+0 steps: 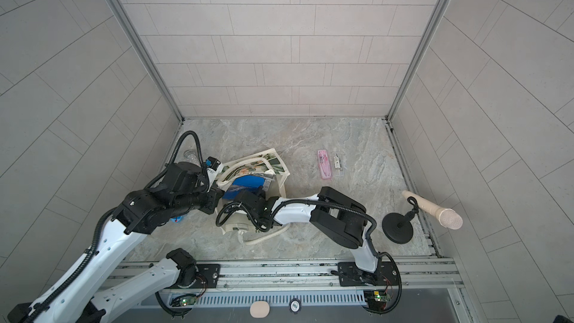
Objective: Take out the compass set from the canvas bag
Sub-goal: Pick up the compass set from the canvas bag.
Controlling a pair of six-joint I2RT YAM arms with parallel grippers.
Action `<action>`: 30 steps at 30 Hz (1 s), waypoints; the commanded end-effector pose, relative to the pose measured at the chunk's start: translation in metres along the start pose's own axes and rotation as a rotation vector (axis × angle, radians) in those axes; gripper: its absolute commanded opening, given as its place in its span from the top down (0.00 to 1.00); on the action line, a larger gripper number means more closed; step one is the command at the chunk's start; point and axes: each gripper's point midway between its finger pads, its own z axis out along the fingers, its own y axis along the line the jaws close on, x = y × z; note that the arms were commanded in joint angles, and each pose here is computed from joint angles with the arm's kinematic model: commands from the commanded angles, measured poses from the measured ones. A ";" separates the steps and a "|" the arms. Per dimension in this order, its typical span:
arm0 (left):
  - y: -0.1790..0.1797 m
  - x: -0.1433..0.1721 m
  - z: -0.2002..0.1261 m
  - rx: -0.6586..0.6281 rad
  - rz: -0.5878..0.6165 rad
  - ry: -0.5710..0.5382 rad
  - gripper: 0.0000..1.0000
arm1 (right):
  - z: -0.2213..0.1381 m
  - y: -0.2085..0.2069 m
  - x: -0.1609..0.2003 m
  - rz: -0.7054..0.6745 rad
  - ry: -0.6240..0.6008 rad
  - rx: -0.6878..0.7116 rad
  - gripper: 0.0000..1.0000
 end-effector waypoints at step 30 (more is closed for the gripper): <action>-0.024 -0.009 -0.006 0.132 0.027 -0.045 1.00 | 0.026 -0.017 0.002 -0.043 0.098 0.123 0.38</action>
